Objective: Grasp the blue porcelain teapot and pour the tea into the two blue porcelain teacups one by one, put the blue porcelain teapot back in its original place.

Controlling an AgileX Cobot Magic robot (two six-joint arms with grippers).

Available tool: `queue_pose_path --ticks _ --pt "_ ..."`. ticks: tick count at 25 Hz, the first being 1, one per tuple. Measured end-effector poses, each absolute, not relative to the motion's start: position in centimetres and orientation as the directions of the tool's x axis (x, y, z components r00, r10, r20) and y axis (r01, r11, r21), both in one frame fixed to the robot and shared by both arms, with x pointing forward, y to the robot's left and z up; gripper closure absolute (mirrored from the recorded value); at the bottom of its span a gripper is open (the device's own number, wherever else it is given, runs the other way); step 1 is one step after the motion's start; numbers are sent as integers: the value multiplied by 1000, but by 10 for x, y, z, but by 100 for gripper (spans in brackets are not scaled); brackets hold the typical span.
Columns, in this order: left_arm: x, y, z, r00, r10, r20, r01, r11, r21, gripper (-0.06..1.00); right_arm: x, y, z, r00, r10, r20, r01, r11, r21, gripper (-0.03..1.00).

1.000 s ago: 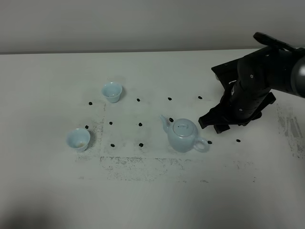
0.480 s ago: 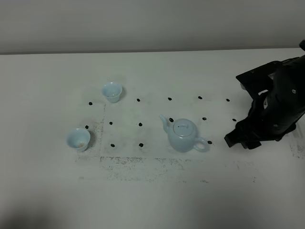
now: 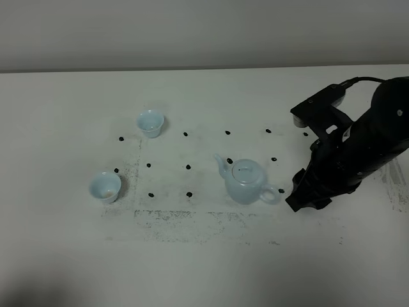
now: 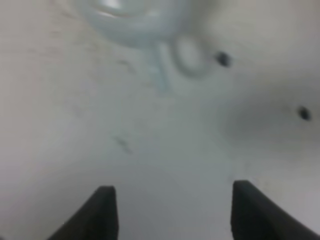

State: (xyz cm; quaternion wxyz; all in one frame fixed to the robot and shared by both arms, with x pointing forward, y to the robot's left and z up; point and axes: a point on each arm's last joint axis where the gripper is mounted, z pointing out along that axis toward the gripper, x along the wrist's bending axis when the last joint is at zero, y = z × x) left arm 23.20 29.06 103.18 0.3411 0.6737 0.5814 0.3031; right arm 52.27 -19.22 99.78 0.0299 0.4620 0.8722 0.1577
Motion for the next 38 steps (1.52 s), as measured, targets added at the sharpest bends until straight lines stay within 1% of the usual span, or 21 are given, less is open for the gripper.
queue_pose_path --ticks 4,11,15,19,22,28,32,38 --pt "232 291 1032 140 990 12 577 -91 812 22 520 -191 998 -623 776 100 764 576 291 46" --pt "232 291 1032 140 990 12 577 -91 812 22 521 -191 997 -655 754 51 732 617 287 46" --pt "232 291 1032 140 990 12 577 -91 812 22 526 -191 998 -653 757 16 718 613 330 49" --pt "232 291 1032 140 990 12 577 -91 812 22 526 -192 998 -675 738 -10 695 640 327 53" --pt "232 291 1032 140 990 12 577 -91 812 22 529 -193 991 -703 711 -21 673 675 303 55" --pt "232 291 1032 140 990 12 577 -91 812 22 545 -190 963 -743 669 -1 655 727 205 56" --pt "232 291 1032 140 990 12 577 -91 812 22 564 -185 961 -754 657 -9 644 741 190 56" --pt "232 291 1032 135 991 20 577 -95 811 22 580 -180 948 -757 653 16 648 747 151 56"
